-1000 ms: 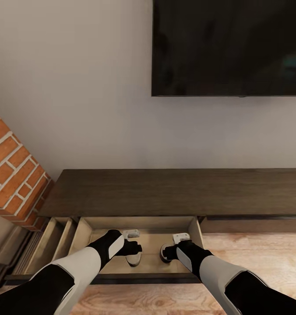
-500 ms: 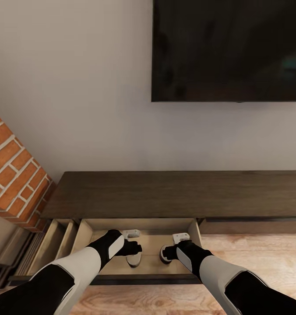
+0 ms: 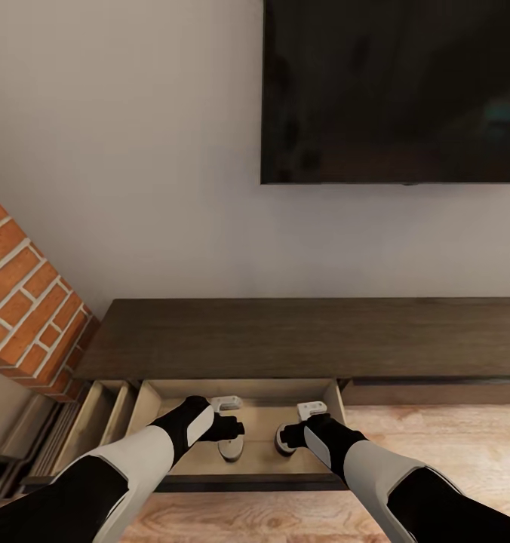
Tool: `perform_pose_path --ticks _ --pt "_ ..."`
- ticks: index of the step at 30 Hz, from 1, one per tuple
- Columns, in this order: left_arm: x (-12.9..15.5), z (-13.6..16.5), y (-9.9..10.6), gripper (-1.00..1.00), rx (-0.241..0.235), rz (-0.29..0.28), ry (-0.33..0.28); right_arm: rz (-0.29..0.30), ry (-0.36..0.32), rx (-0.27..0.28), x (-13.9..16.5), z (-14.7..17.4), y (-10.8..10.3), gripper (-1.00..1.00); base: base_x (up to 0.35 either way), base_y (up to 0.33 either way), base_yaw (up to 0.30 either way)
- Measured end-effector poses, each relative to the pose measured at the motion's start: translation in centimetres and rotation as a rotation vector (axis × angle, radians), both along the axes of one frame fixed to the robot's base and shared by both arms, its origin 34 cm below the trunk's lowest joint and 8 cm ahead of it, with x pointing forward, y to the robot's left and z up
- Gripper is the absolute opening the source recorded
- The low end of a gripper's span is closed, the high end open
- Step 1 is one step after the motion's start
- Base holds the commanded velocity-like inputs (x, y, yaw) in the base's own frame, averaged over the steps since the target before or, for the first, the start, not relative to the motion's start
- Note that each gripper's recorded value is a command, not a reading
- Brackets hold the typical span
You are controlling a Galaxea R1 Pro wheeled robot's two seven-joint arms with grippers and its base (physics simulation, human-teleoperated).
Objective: Place each of the two pumpkins and all three candles from the living room inside a cabinet in the living room (use any cabinet), then make sure every cabinet is closed, and position the cauldron so it is next to a table in the living room.
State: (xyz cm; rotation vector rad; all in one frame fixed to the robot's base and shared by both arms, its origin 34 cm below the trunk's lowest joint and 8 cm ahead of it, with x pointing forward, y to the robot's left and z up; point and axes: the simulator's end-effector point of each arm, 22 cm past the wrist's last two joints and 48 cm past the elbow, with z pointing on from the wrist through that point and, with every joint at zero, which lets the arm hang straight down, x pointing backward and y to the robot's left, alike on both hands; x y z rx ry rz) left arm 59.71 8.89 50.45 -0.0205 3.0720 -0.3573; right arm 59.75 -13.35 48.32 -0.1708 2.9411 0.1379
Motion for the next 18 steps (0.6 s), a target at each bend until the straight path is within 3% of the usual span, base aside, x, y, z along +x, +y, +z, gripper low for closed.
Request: perform_pose_path --ticks 18 --pt "0.6 3.7 0.0 1.00 0.001 -0.002 -0.018 0.001 -0.018 0.000 0.7 3.7 0.0 1.00 0.000 0.000 0.000"
